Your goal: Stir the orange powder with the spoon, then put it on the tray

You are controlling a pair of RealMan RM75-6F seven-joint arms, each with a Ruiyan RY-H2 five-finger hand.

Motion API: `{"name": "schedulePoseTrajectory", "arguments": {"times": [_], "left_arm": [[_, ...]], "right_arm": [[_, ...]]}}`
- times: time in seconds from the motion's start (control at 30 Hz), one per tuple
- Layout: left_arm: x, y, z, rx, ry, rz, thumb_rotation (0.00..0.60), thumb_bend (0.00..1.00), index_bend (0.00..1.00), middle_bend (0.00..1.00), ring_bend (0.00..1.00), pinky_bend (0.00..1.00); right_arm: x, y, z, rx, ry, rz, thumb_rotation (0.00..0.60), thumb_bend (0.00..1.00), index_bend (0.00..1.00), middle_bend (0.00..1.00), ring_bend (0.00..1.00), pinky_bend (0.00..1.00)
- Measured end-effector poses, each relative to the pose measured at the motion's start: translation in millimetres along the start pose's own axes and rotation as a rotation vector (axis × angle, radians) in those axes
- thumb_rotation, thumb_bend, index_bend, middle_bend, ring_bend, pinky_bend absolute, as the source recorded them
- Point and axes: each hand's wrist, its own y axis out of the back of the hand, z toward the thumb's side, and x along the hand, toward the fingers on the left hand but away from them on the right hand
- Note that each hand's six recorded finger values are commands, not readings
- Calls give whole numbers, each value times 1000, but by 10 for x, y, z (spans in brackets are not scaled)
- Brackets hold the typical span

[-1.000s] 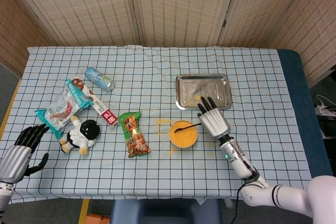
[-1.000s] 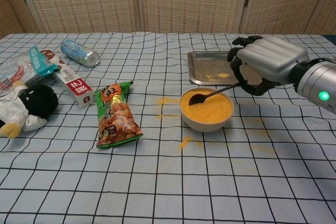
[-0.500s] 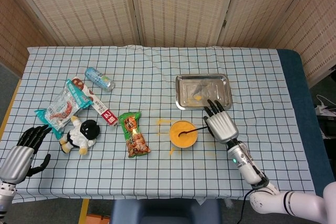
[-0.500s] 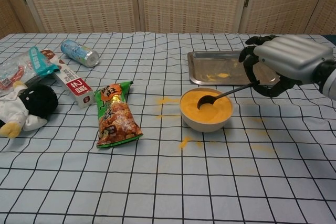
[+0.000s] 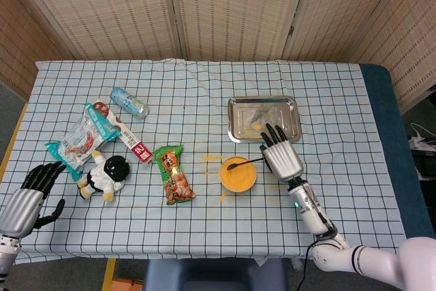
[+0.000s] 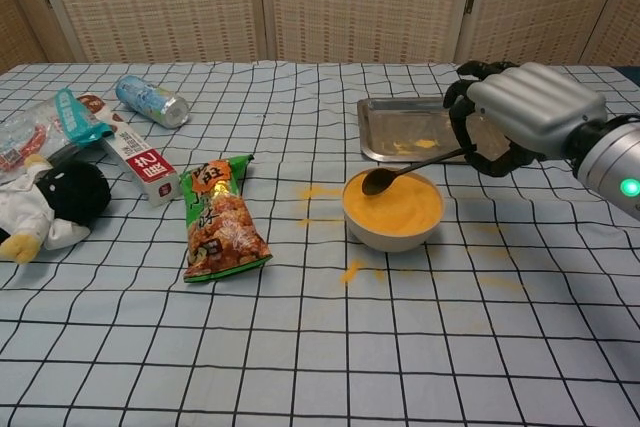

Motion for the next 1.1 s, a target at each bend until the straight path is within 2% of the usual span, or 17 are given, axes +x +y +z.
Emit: {"name": "schedulePoseTrajectory", "arguments": {"times": [0.3,0.7,0.87,1.0,1.1], "left_arm": [[4,-6,10,3,0,-2,600,486,0,0,0,56],[-7,-13,38,7,-9,1,600,487,0,0,0,56],[-14,-8,39,7,-10,4,600,487,0,0,0,56],[-13,-7,36,7,-9,3,600,487,0,0,0,56],[-8,-9,34,8,-8,2,600,487,0,0,0,56]], "right_arm": [[94,-98,-18,5,31,54,600,402,976,224,5,123],[233,-19,-54,-103,36,106,600,403,977,224,5,123],[223,22,-59,-120,28,87,600,402,977,224,5,124],[201,79,-81,-108,9,25,600,402,977,224,5,124],[212,87,-76,-110,10,5,600,402,977,224,5,124]]}}
